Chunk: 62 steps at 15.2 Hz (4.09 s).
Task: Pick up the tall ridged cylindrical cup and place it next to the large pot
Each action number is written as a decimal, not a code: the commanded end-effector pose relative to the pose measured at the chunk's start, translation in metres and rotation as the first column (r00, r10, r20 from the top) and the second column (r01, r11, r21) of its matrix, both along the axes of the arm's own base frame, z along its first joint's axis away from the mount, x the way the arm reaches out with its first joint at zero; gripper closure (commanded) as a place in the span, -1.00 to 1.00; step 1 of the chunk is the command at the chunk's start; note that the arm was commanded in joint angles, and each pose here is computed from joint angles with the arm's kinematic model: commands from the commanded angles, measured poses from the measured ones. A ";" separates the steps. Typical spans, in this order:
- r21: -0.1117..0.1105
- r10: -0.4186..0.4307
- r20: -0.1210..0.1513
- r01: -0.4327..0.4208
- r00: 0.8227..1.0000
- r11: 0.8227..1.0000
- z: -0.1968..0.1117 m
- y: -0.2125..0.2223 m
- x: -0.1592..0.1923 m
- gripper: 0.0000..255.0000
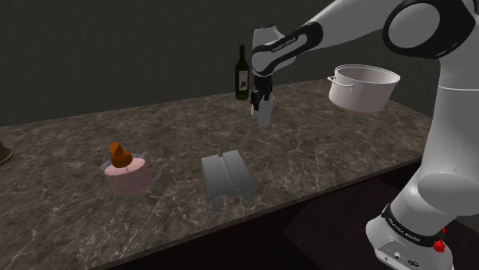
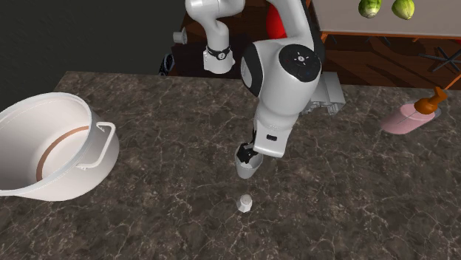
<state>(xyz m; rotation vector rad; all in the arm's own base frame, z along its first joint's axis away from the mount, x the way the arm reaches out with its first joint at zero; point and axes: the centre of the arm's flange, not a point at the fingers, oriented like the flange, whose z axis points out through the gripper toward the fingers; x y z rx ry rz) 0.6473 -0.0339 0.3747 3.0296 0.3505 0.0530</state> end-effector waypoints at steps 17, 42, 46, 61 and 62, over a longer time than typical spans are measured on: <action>0.000 0.000 0.000 0.000 1.000 1.000 0.010 0.000 0.000 1.00; 0.000 0.000 0.000 0.000 1.000 1.000 0.142 0.000 0.000 1.00; 0.000 0.000 0.000 0.000 1.000 1.000 0.163 0.000 0.000 1.00; 0.000 0.000 0.000 0.000 1.000 1.000 0.242 0.000 0.000 1.00; 0.000 0.000 0.000 0.000 1.000 1.000 0.247 0.000 0.000 1.00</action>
